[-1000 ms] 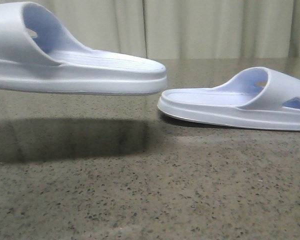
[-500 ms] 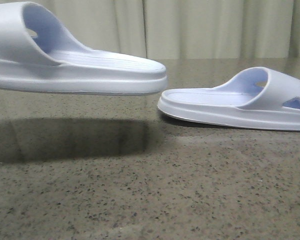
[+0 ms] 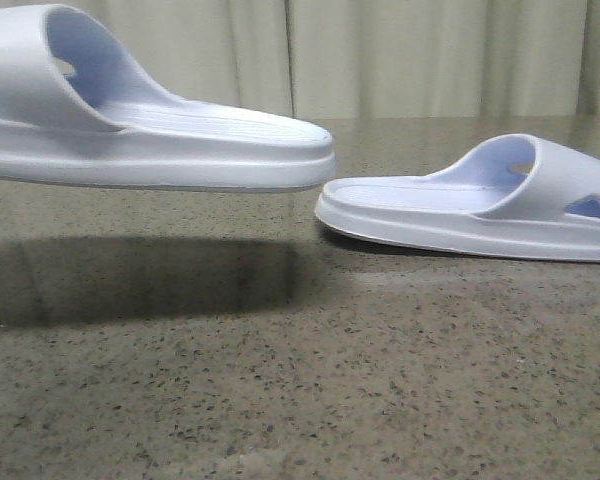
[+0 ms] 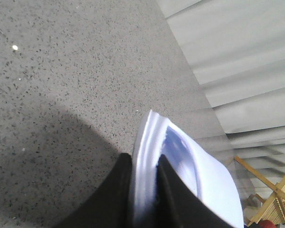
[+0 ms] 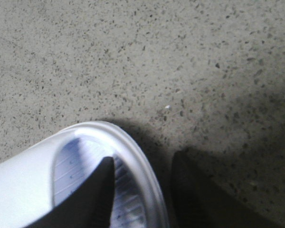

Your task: Insert blue slippers together front up

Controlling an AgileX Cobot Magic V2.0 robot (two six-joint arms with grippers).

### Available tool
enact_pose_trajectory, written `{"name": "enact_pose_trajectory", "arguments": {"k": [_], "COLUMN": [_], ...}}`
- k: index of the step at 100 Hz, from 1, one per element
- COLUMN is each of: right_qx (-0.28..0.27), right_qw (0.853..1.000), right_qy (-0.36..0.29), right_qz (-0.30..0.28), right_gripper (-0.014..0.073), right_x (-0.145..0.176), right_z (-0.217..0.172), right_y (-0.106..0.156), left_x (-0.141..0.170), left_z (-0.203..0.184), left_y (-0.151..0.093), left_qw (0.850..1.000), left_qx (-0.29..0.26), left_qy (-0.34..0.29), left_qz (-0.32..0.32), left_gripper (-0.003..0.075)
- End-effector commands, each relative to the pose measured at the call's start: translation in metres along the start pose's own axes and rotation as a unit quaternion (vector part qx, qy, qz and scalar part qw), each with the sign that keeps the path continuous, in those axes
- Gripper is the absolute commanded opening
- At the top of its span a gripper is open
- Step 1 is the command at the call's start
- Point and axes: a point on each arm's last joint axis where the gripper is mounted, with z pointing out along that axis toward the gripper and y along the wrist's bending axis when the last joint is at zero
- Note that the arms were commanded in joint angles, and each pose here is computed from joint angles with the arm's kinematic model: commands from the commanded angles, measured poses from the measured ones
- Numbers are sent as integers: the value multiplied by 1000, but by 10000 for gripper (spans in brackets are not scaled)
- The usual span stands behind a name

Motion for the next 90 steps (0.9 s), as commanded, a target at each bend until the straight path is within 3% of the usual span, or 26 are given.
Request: {"name": "enact_pose_trajectory", "arguments": {"k": [1,11,25,56,90], "right_qx": [4,4,4,-23,-110], "right_qw": [999,999,1000,1000,986], "right_qy": [34,34,30,-14,-126], "right_qz": [-4,-5,-5,3,-17], "right_gripper": [126,1,-107,-107,-107], "right_x": [6,6,5,-9,-51], "right_z": [2,2,2,-9,-66], "right_y": [0,0,0,11,50], "left_x": [-5,-5,-5,-5,-5], "left_z": [-2,-2,-2,-2,-2], "left_y": [-10,-10,-10,-11,-11], "left_qw": [1000,1000,1000,999,999], "left_qx": [23,23,23,25,27], "left_qy": [-16,-16,-16,-15,-15], "left_qz": [-10,-10,-10,-16,-21], "left_gripper": [16,16,16,16,16]}}
